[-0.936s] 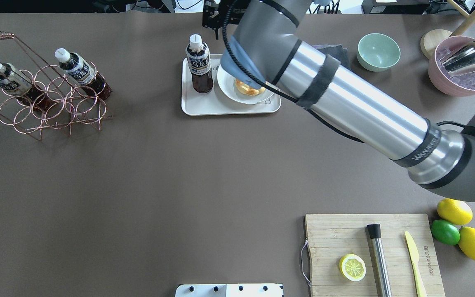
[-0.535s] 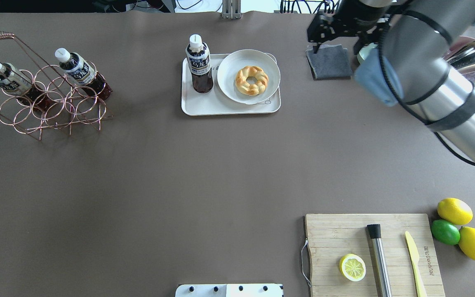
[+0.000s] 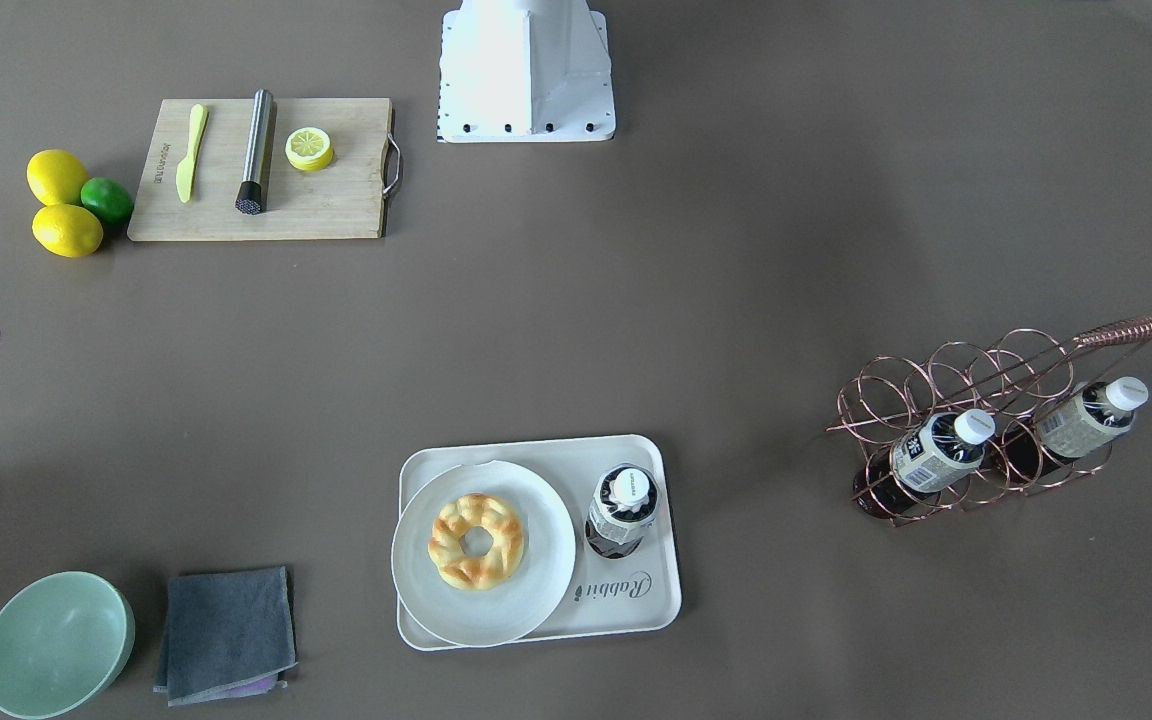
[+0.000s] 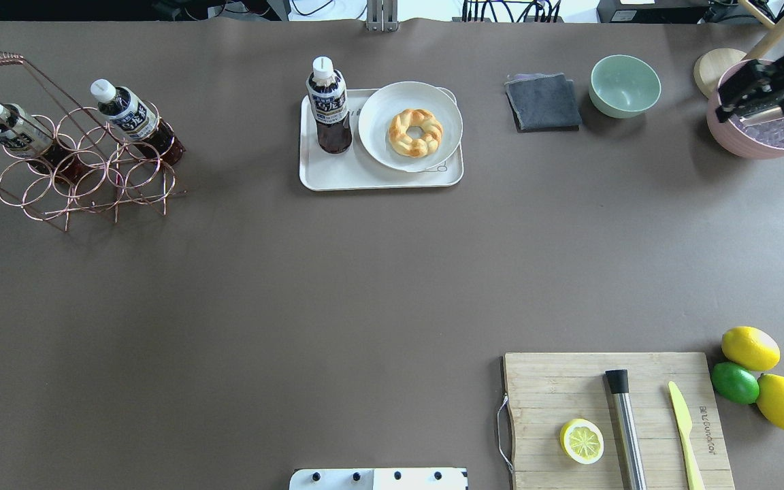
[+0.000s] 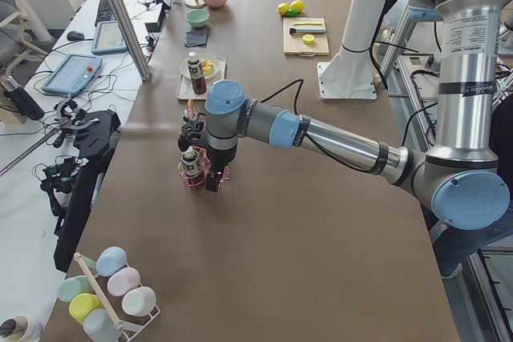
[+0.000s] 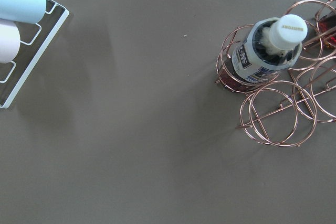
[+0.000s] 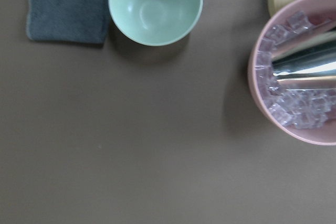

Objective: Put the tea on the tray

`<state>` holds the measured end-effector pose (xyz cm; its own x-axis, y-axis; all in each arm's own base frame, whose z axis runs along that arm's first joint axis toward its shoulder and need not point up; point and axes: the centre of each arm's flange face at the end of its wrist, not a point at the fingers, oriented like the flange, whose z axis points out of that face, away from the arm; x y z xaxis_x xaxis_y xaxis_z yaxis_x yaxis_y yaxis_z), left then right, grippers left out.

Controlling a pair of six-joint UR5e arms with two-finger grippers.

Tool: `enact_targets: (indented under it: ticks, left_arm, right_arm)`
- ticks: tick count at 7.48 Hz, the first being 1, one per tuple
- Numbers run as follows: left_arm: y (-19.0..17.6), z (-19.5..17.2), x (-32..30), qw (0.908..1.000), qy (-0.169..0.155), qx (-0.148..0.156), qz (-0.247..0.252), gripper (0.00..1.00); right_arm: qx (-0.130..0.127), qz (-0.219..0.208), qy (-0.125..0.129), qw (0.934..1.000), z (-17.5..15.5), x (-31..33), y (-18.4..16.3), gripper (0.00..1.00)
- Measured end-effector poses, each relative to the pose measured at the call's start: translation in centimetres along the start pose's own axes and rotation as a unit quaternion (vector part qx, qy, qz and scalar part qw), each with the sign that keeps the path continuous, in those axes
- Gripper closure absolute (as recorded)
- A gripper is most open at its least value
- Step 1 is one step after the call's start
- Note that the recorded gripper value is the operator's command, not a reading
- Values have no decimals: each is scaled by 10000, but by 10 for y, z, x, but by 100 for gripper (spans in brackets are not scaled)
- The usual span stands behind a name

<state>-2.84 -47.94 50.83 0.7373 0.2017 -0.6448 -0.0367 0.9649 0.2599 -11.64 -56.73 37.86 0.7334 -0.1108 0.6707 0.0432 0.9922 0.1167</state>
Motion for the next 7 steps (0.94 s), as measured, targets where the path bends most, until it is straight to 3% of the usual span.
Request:
enact_targets:
  ticks: [3, 7]
  left_arm:
    - [-1, 10, -9, 9999, 5, -107, -95, 3]
    - [8, 22, -18, 9991, 213, -257, -249, 3]
  right_arm:
    - [-271, -678, 223, 9971, 11, 149, 55, 0]
    - [-592, -685, 240, 9956, 31, 253, 93, 0]
